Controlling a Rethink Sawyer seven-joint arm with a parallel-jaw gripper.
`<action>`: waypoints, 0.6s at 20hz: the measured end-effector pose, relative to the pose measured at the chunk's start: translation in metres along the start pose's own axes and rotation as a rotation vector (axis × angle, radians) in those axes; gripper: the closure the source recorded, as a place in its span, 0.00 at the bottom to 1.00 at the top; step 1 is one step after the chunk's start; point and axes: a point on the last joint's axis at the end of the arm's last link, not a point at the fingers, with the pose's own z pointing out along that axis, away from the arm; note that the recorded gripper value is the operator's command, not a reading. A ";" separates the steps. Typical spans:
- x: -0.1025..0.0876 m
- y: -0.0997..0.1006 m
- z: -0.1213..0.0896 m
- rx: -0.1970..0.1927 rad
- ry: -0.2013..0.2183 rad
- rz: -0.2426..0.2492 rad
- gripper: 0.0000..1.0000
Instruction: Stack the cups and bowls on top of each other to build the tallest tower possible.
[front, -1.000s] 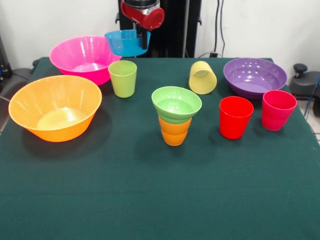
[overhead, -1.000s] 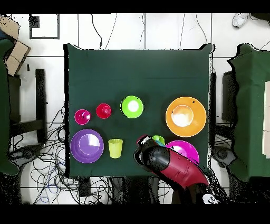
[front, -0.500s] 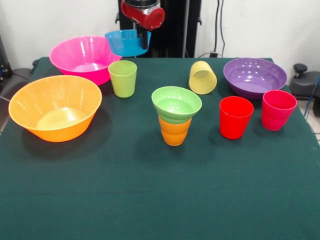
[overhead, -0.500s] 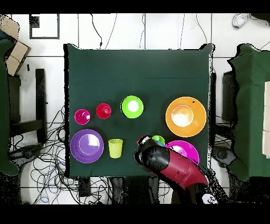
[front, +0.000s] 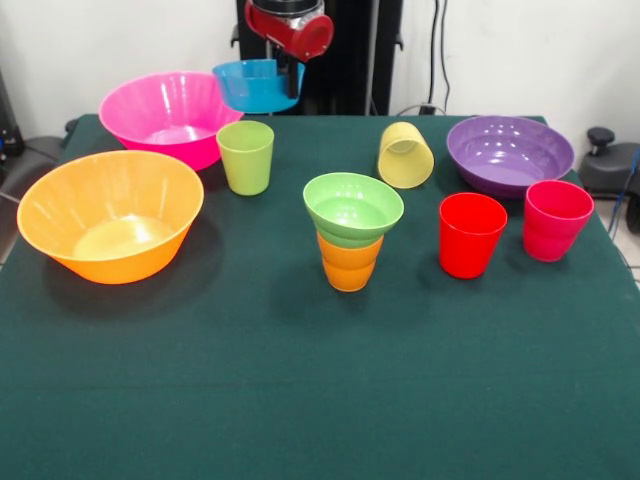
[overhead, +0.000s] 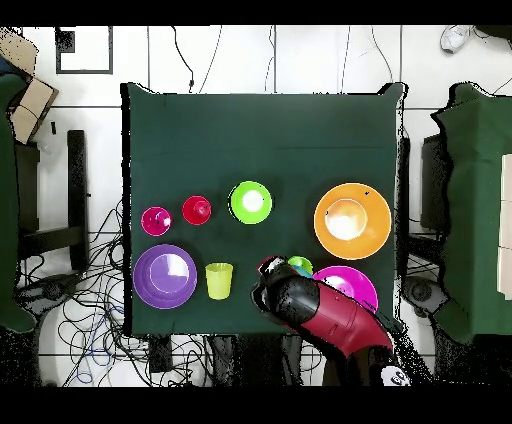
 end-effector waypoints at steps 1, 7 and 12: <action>0.000 0.000 -0.001 -0.001 -0.001 -0.001 1.00; 0.000 0.001 -0.001 -0.001 -0.004 -0.003 1.00; 0.004 0.006 -0.003 -0.001 -0.005 -0.016 1.00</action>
